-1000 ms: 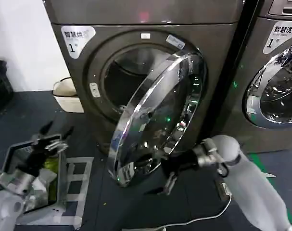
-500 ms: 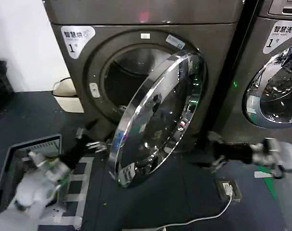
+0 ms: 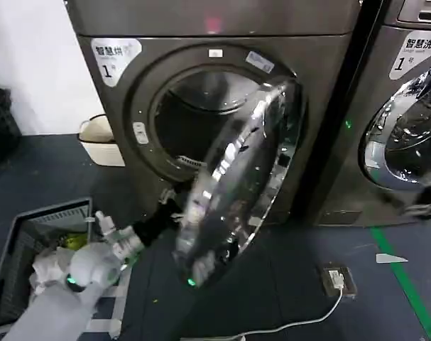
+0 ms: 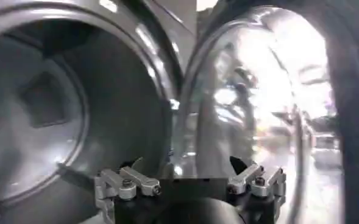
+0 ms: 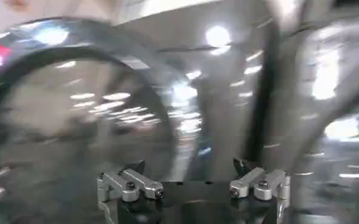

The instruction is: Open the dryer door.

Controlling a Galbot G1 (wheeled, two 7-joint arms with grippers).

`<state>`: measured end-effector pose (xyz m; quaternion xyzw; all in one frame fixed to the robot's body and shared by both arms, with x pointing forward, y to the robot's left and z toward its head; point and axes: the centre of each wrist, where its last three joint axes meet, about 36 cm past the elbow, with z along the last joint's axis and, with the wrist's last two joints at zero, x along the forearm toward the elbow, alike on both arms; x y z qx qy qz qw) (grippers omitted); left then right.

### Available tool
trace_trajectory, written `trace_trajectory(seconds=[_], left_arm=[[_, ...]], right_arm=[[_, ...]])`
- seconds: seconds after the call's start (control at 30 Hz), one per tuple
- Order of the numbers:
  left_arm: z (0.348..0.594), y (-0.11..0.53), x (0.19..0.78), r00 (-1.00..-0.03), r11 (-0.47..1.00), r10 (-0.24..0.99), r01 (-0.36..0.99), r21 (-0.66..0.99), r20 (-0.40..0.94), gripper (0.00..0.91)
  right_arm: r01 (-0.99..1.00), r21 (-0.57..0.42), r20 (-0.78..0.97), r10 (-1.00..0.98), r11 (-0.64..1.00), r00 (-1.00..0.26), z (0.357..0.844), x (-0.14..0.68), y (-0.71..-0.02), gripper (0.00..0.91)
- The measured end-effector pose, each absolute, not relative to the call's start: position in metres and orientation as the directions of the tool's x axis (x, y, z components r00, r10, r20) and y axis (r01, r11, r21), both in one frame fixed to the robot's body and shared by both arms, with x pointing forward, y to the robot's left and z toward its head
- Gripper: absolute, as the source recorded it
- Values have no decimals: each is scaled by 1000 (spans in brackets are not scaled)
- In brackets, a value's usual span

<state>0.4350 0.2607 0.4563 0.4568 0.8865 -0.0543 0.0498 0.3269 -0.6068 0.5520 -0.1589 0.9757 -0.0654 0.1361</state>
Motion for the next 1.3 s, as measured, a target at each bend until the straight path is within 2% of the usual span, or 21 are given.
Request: trace_trajectory(seconds=[0.1,0.27,0.53,1.3], left_arm=[[459,250,433,-542,540,829,840,-52,-139,907],[467,232,427,-470,467,873,883,-55,-130,907],[467,197,421,-382,375,917,923,-83,-110,907],[462,63,460,-136,134,985,991,-21,-109,907]], right_arm=[[-75,-149,-281,-115,986,-953,556,300,-609,907],[220,-119,-321,173,968,-931,569,261,-610,907],[618,-109,-311,564,779,-765,587,213,-632,907],[833,-231,-317,770,503,-553,624,106,-651,907]])
